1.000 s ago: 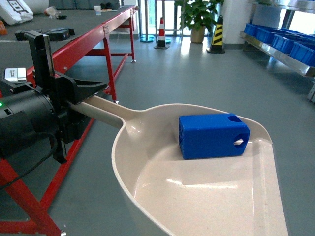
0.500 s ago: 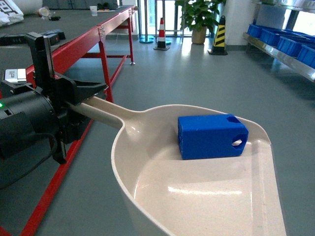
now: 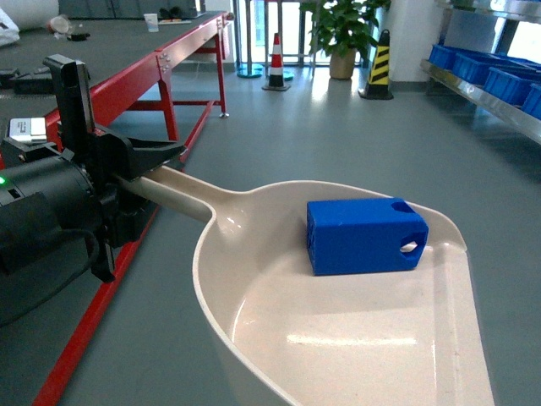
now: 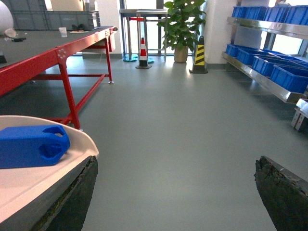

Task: Place part in tray to right shelf

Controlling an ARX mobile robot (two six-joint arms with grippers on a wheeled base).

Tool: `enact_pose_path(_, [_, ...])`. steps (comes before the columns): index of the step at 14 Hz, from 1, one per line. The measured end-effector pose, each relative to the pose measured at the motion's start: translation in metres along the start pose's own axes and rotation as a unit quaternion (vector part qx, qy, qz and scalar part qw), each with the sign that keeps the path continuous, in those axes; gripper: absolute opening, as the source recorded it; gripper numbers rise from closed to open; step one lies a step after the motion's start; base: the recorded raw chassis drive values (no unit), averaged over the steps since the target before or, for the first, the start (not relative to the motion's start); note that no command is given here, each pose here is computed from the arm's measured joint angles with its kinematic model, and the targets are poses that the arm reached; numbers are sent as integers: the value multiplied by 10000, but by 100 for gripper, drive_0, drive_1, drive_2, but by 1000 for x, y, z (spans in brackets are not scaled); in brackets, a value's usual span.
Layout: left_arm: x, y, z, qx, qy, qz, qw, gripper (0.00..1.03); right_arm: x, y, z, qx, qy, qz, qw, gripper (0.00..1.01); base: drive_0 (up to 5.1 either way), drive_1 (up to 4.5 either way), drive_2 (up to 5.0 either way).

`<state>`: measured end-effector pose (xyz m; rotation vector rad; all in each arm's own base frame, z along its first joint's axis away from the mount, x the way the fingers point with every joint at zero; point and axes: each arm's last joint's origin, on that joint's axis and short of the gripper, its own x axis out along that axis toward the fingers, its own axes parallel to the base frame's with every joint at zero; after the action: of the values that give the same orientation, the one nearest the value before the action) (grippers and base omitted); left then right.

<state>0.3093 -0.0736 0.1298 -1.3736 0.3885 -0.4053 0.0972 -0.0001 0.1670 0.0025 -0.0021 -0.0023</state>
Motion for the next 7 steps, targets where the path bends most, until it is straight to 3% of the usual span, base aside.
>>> enact_pose_path(7, [0, 0, 0, -5, 6, 15, 10000, 13, 0, 0, 0, 0, -10, 6, 10000, 98, 11, 443, -421])
